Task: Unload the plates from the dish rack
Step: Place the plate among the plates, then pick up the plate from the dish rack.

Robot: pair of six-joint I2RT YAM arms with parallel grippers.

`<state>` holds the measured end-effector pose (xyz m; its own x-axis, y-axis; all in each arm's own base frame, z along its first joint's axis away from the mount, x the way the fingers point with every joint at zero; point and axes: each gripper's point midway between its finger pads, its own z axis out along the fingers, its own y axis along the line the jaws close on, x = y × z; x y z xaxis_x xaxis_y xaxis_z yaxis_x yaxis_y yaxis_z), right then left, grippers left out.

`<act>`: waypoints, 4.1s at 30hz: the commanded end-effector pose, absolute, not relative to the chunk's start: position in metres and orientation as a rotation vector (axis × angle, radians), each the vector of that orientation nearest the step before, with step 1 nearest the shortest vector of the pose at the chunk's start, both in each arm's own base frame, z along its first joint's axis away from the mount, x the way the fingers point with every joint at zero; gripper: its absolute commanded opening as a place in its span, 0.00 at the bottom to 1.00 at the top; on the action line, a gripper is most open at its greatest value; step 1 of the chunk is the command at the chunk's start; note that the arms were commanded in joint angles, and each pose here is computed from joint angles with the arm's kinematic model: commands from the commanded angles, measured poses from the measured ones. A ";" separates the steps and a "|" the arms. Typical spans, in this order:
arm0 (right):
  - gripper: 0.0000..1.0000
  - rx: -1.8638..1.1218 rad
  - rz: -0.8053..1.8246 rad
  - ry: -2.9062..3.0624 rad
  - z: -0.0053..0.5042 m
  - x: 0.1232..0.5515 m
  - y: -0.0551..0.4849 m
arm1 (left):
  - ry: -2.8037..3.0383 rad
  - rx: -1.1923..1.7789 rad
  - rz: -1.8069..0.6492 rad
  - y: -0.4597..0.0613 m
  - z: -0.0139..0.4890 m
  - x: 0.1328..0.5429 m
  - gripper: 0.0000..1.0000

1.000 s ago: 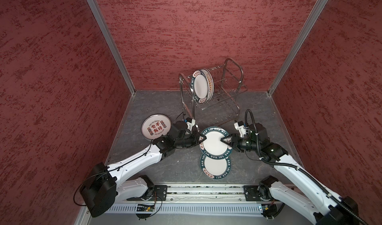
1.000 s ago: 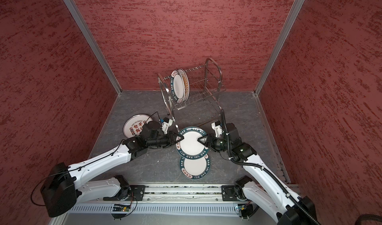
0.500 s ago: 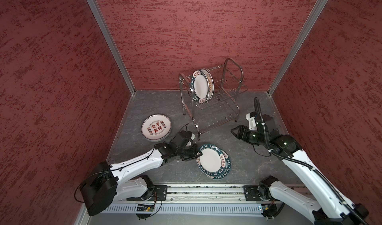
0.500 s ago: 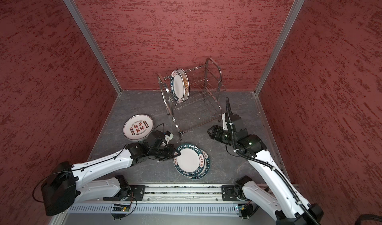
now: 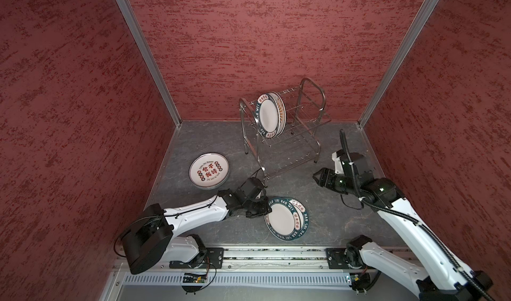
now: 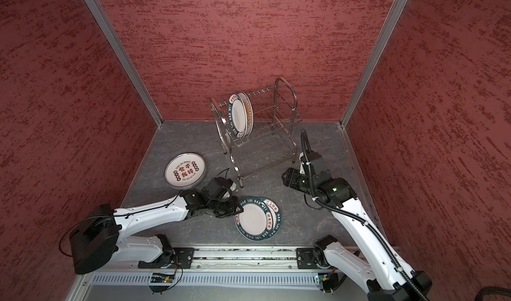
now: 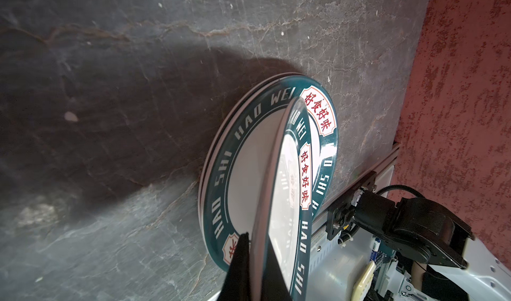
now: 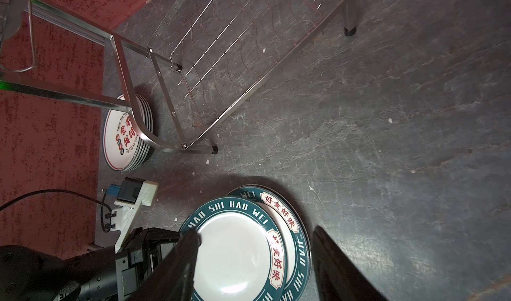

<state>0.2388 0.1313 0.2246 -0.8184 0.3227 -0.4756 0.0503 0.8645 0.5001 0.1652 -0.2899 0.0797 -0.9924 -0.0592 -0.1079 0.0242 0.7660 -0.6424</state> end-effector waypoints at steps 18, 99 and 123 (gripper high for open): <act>0.68 0.257 0.610 2.494 0.218 0.239 0.129 | 2.892 -0.004 -0.821 -0.294 0.080 0.173 0.43; 0.41 -0.342 0.605 2.160 0.397 0.438 0.267 | 2.649 -0.372 -0.613 -0.166 0.152 0.221 0.99; 0.09 -0.260 0.407 2.113 0.412 0.440 0.254 | 2.663 -0.376 -0.609 -0.170 0.139 0.228 0.99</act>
